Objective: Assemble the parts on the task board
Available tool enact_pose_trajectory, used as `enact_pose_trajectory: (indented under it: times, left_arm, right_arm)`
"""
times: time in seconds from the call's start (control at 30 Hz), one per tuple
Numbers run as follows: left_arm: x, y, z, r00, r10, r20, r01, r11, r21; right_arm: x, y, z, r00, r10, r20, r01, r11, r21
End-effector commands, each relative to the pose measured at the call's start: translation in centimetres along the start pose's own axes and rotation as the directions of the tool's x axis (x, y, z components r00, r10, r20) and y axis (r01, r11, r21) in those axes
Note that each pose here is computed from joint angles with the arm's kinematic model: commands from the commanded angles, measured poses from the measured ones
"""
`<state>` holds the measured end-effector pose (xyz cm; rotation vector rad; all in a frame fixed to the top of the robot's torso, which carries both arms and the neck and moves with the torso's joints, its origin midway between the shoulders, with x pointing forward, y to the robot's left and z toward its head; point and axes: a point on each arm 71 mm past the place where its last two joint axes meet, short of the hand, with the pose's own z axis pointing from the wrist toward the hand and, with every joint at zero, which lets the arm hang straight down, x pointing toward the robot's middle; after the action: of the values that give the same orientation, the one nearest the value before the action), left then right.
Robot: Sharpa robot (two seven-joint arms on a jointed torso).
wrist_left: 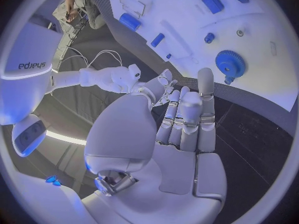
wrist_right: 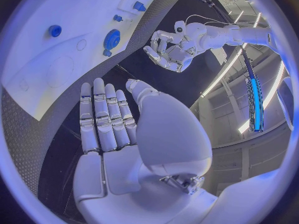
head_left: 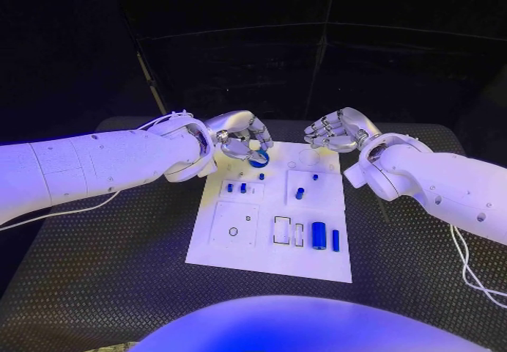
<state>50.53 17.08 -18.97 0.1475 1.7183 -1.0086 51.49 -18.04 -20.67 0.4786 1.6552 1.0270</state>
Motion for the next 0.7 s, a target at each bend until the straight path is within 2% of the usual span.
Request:
enact_pose_trajectory:
  times: [0.03,0.13,0.27,0.47,0.7]
  left_arm:
    - [0.68,0.17,0.34,0.978,0.185,-0.098,-0.184,0.983,0.022]
    - [1.17,0.63,0.72,0.957,0.244,-0.157,-0.247,0.969,0.004]
    - [1.78,1.08,1.17,0.934,0.292,-0.207,-0.300,0.954,-0.010]
    - [2.57,1.40,1.81,0.915,0.317,-0.251,-0.331,0.943,-0.016]
    - [3.09,1.52,2.41,0.909,0.325,-0.261,-0.341,0.940,-0.018]
  right_arm:
    - [0.1,0.3,0.0,1.000,0.001,-0.003,-0.002,1.000,-0.021]
    - [0.1,0.3,0.0,1.000,0.001,-0.001,-0.001,1.000,-0.022]
    - [0.1,0.3,0.0,1.000,0.001,0.002,-0.001,1.000,-0.023]
    - [0.1,0.4,0.0,1.000,0.001,0.007,-0.001,1.000,-0.024]
    - [0.1,0.4,0.0,1.000,0.001,0.009,-0.001,1.000,-0.025]
